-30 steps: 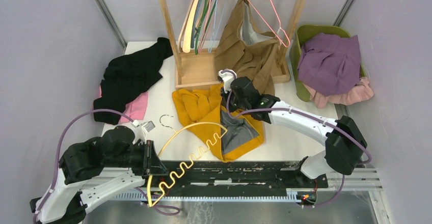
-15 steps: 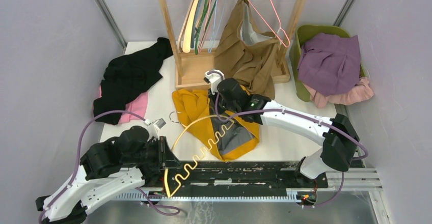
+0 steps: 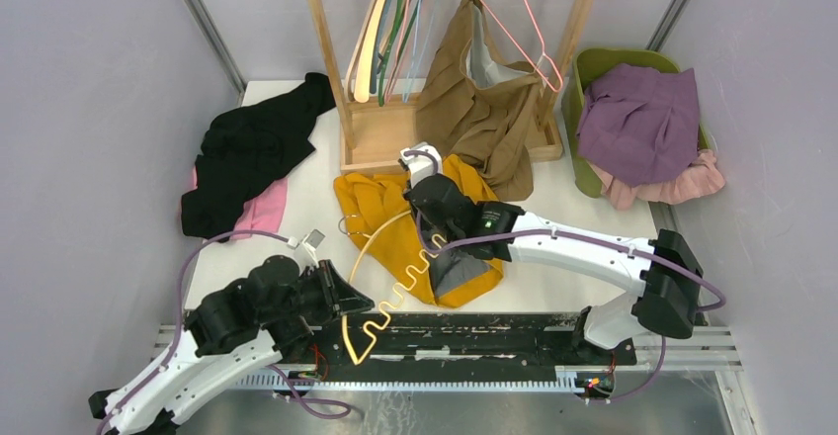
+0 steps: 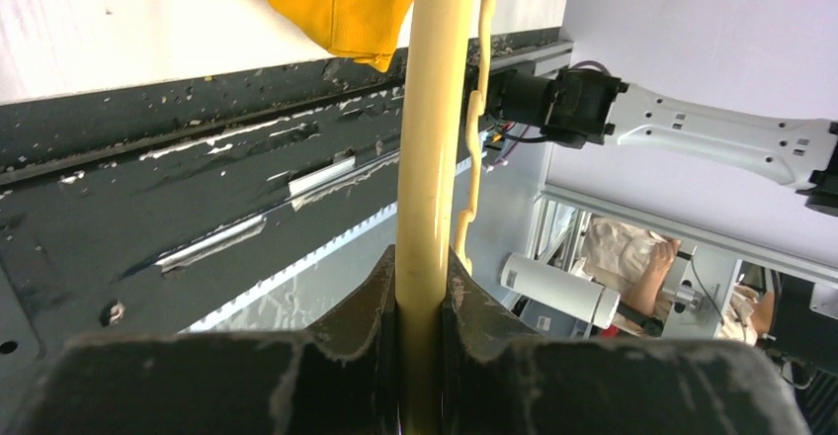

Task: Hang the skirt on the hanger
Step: Hang the skirt on the hanger.

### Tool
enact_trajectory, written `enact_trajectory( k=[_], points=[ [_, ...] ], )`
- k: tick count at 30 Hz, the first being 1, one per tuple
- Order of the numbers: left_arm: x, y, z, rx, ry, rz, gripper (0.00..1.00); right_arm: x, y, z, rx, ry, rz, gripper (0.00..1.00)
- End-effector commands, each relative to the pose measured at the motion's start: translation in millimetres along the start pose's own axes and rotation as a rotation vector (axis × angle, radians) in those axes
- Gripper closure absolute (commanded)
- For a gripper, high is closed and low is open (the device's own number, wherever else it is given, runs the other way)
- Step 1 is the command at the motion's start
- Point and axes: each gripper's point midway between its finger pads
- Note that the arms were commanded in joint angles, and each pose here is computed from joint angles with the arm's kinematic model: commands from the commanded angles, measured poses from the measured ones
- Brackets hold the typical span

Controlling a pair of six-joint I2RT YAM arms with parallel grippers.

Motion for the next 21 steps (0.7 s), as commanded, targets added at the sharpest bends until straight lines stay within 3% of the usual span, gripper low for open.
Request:
enact_trajectory(
  k=[1, 7, 21],
  points=[
    [-30, 24, 2, -0.117, -0.126, -0.074, 0.97, -13, 54, -21, -0.175, -0.071, 0.103, 0.99],
    [-22, 31, 5, -0.163, -0.102, -0.101, 0.97, -3, 77, -28, -0.218, -0.02, 0.106, 0.99],
    [-5, 78, 7, -0.422, -0.017, -0.14, 0.97, 70, -5, -66, -0.091, 0.294, 0.003, 0.99]
  ],
)
Point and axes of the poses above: each gripper's point midway between its finger pads, its own z axis out along the fingers, its own x axis along the line the jaws close on, y = z × x, and after that the axes turned 1 degree about z, right-handed
